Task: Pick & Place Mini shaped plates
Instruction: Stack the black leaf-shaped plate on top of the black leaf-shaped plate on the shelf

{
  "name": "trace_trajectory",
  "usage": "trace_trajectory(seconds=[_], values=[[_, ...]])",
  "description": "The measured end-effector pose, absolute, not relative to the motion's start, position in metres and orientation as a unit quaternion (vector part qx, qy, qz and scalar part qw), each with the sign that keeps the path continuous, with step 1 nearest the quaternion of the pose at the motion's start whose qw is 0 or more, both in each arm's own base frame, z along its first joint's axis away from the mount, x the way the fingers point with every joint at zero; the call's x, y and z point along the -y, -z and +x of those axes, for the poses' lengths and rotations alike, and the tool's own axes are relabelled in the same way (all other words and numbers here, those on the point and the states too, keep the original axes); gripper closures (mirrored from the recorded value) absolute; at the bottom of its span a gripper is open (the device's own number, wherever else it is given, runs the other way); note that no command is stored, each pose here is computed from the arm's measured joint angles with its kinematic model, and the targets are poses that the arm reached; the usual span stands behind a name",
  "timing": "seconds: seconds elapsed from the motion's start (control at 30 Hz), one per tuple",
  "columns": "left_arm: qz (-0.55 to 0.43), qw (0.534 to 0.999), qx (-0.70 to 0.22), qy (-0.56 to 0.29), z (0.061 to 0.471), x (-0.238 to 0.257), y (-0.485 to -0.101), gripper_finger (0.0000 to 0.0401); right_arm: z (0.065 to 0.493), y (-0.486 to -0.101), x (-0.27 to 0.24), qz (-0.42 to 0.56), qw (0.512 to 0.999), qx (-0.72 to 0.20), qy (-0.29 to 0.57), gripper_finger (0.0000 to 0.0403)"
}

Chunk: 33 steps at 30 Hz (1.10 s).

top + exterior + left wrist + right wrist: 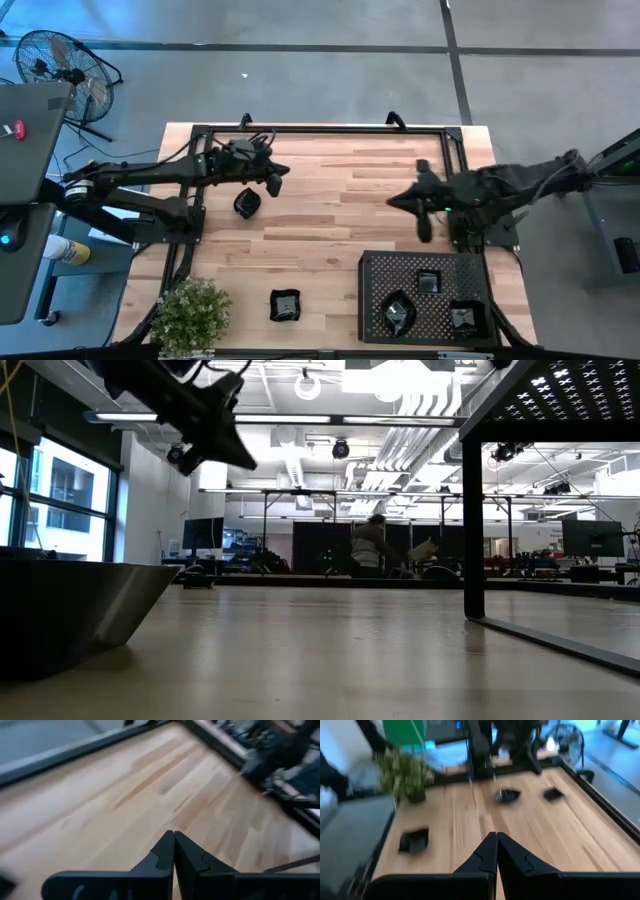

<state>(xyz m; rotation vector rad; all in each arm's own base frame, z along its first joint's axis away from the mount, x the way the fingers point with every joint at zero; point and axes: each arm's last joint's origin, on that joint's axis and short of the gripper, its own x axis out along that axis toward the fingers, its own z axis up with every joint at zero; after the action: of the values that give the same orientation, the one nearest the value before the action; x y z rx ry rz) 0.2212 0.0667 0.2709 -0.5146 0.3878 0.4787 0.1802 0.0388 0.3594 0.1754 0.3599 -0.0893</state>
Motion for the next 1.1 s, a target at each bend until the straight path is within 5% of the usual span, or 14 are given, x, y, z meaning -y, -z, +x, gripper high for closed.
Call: trace_trajectory(seconds=[0.33,0.6,1.1], values=[[-0.381,0.795,-0.278,-0.381,0.194,-0.082,-0.244,0.0401,0.207,-0.324,-0.003,0.124,0.991,-0.015,0.056,0.0403],[-0.453,0.693,-0.384,-0.409,0.161,-0.097,-0.228,0.0395,0.208,-0.325,0.003,0.112,0.991,-0.003,0.07,0.0403],[-0.441,0.648,-0.447,-0.43,0.14,-0.087,-0.169,0.0236,0.208,-0.325,0.003,0.106,0.992,-0.004,0.07,0.0403]])
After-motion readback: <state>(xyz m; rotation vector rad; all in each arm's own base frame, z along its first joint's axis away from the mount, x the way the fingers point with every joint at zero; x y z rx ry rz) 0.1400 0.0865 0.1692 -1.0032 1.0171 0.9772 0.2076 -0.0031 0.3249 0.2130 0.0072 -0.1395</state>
